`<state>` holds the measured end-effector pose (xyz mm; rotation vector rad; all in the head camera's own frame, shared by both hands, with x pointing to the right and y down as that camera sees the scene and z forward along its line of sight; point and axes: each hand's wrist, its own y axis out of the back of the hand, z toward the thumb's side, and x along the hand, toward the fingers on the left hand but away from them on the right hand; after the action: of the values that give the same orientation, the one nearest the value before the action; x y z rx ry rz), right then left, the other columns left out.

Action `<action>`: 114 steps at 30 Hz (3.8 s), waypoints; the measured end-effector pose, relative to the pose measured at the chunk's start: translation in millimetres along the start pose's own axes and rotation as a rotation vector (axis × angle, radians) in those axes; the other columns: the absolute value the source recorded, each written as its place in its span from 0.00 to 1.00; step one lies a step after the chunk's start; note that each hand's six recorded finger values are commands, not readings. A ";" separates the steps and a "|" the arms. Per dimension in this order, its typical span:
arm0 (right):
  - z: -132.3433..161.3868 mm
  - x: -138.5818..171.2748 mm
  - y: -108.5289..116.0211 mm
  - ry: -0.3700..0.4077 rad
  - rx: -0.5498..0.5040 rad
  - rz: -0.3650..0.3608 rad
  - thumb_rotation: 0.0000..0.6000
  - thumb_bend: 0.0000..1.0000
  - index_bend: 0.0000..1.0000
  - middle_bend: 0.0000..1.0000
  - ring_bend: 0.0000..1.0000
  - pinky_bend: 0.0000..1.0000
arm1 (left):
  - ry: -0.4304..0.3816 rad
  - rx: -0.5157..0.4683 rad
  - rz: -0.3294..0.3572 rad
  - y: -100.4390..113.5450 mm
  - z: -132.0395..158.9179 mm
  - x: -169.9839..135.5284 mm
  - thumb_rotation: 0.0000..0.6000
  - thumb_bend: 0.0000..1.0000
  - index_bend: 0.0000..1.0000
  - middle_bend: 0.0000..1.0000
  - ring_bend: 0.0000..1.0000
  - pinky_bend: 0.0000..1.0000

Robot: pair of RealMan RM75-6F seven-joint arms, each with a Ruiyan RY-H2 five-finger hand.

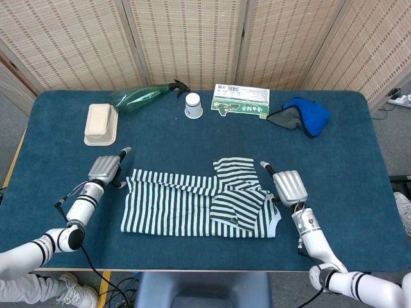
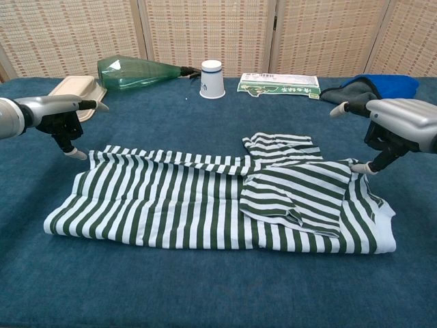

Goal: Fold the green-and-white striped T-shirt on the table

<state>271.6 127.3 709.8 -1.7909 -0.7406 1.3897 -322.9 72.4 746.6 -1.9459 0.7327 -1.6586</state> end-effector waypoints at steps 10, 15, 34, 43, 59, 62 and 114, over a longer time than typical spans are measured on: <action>-12.2 0.5 16.1 -0.020 0.069 -0.039 1.00 0.10 0.10 0.96 1.00 1.00 | -0.003 -0.019 0.042 11.5 -11.6 -16.7 1.00 0.25 0.00 0.91 0.85 1.00; -10.0 0.6 17.9 -0.006 0.071 -0.052 1.00 0.04 0.10 0.96 1.00 1.00 | 0.003 -0.030 0.049 11.5 -15.1 -20.9 1.00 0.25 0.00 0.91 0.85 1.00; 44.6 69.9 -5.7 0.325 0.007 0.129 1.00 0.16 0.42 0.97 1.00 1.00 | 0.009 -0.131 0.080 21.4 -30.1 -49.1 1.00 0.25 0.00 0.90 0.84 1.00; 53.9 68.6 -27.6 0.344 0.038 0.191 1.00 0.20 0.43 0.97 1.00 1.00 | 0.024 -0.136 0.071 14.7 -41.3 -59.7 1.00 0.25 0.00 0.90 0.84 1.00; 59.8 66.7 -40.5 0.349 0.087 0.225 1.00 0.33 0.47 0.98 1.00 1.00 | 0.028 -0.151 0.060 9.3 -44.3 -59.8 1.00 0.25 0.00 0.89 0.84 1.00; 61.6 65.9 -42.4 0.350 0.092 0.227 1.00 0.34 0.48 0.98 1.00 1.00 | 0.029 -0.151 0.060 9.3 -45.2 -60.2 1.00 0.25 0.00 0.90 0.84 1.00; 31.5 -90.3 37.4 0.076 0.063 -0.075 1.00 0.41 0.43 0.98 1.00 1.00 | 0.064 -0.167 0.075 7.6 -70.3 -81.5 1.00 0.25 0.00 0.89 0.84 1.00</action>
<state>218.9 40.2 723.4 -1.7401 -0.7089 1.2750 -403.1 120.2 692.6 -1.9578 0.9852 -1.6675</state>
